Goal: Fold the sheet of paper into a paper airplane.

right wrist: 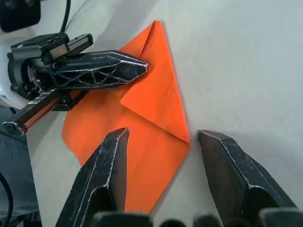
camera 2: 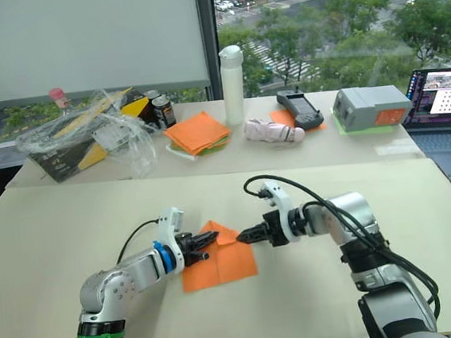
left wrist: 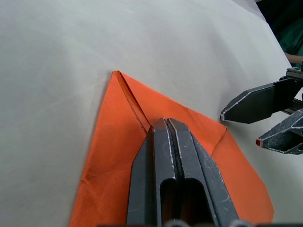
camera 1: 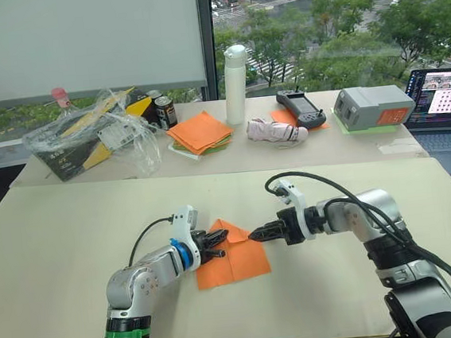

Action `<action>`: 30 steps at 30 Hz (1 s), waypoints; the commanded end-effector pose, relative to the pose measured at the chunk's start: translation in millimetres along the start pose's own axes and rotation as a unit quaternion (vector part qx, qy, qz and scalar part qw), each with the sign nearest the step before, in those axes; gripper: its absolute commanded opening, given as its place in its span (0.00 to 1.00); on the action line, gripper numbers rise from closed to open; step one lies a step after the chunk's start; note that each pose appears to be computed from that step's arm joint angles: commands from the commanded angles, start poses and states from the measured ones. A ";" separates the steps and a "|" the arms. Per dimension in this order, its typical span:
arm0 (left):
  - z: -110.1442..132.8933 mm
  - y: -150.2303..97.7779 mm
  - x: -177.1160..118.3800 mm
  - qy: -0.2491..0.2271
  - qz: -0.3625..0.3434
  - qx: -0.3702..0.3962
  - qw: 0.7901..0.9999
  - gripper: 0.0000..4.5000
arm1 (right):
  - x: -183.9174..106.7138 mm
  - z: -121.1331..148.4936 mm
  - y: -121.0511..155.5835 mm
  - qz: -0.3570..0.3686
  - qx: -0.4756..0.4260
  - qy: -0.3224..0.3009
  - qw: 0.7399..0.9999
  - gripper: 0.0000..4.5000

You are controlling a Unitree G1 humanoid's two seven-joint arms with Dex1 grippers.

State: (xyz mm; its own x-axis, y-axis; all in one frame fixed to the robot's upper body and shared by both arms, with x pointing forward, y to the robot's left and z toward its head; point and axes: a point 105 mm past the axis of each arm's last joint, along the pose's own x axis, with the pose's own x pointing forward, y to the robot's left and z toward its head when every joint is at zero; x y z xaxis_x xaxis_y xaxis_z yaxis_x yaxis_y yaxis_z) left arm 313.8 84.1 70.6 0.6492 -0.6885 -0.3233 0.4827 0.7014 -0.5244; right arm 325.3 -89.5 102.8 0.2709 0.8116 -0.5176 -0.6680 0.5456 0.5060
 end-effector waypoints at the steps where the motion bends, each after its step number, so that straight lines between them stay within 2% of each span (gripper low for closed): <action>1: -26.7 12.7 -0.5 0.048 0.030 -0.023 0.998 0.00 | -2.6 9.5 2.0 0.004 0.020 -0.014 1.000 0.57; 13: -25.8 14.0 -1.9 0.046 0.032 -0.023 0.998 0.00 | 1.6 7.9 6.4 0.019 0.062 0.003 0.998 0.57; 30: -26.3 14.0 -2.2 0.046 0.034 -0.024 0.998 0.00 | 7.8 13.4 12.3 0.038 0.108 -0.003 0.993 0.57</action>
State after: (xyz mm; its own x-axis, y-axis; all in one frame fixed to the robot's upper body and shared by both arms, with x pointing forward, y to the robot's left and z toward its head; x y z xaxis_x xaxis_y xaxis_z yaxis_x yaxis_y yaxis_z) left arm 314.0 86.3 72.6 0.6595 -0.6808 -0.3187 0.4798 0.7076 -0.5188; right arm 327.7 -78.4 103.5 0.2370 0.8326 -0.5007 -0.5067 0.5456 0.6675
